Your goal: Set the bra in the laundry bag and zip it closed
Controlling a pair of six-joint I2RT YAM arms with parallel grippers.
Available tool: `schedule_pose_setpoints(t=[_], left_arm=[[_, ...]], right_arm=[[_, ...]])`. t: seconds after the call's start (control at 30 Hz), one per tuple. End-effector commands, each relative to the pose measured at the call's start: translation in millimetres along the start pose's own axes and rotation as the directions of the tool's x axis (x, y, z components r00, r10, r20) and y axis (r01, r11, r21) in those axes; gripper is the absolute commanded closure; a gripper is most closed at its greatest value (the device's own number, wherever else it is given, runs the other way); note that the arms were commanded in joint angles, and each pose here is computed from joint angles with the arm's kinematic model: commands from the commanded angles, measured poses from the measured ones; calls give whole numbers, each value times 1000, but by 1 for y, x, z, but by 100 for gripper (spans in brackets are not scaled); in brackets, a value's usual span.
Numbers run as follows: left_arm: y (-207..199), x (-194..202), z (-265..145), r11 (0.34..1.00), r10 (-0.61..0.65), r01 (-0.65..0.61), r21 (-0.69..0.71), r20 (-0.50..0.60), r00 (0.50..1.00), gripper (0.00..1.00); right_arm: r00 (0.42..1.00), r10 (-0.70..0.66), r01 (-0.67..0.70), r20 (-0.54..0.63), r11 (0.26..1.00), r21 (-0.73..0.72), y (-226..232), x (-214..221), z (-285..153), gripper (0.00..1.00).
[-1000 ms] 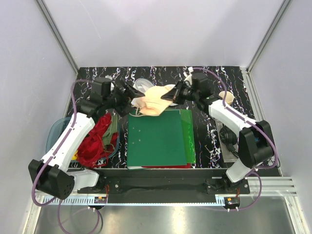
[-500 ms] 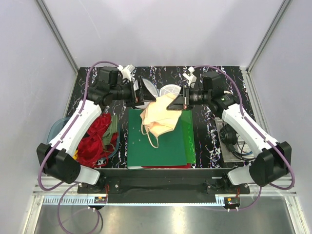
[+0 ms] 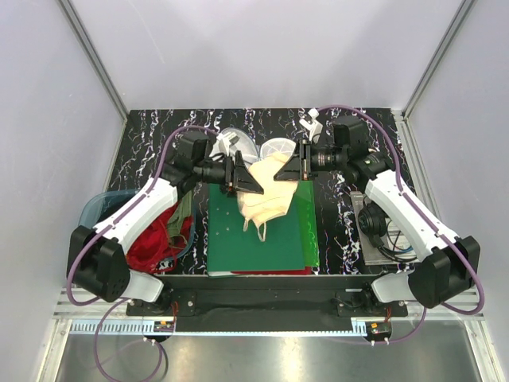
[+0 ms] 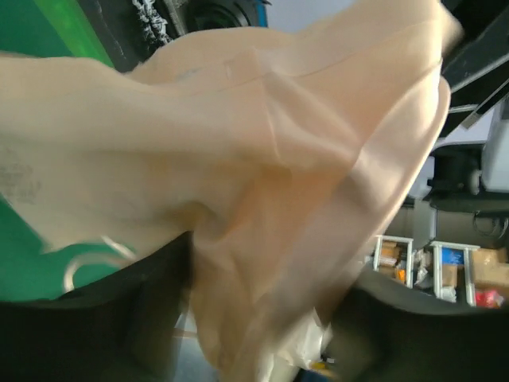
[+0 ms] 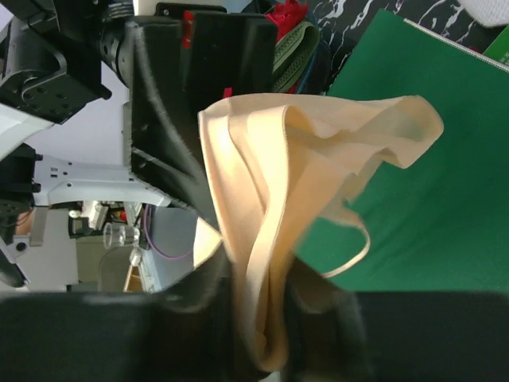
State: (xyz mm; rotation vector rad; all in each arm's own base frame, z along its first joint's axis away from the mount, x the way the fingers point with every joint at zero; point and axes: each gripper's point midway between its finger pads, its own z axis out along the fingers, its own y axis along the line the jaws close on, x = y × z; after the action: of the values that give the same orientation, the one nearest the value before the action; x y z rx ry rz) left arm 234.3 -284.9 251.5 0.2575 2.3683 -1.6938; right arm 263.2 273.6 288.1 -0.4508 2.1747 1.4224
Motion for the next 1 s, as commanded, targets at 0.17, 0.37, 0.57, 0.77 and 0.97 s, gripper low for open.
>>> schedule_pose_setpoints(t=[0.17, 0.37, 0.57, 0.77, 0.97], left_arm=[[-55, -32, -14, 980, 164, -179, 90, 155, 974, 87], [-61, -46, -21, 979, 184, -201, 46, 249, 951, 100], [-68, -50, -25, 974, 197, -220, 47, 291, 936, 100], [-59, -42, -31, 970, 237, -240, -25, 279, 931, 58], [-54, -49, -73, 921, 351, -267, -284, 306, 885, 1]], right_arm=[[989, 144, -145, -22, 987, -63, 20, 4, -10, 1], [966, 258, -258, 21, 966, -4, 5, 13, -8, 0], [954, 275, -277, 120, 961, 7, 1, -6, -11, 4], [950, 272, -265, 153, 962, -65, 11, -24, -9, 81], [964, 253, -243, 82, 963, -112, 13, -13, -14, 100]])
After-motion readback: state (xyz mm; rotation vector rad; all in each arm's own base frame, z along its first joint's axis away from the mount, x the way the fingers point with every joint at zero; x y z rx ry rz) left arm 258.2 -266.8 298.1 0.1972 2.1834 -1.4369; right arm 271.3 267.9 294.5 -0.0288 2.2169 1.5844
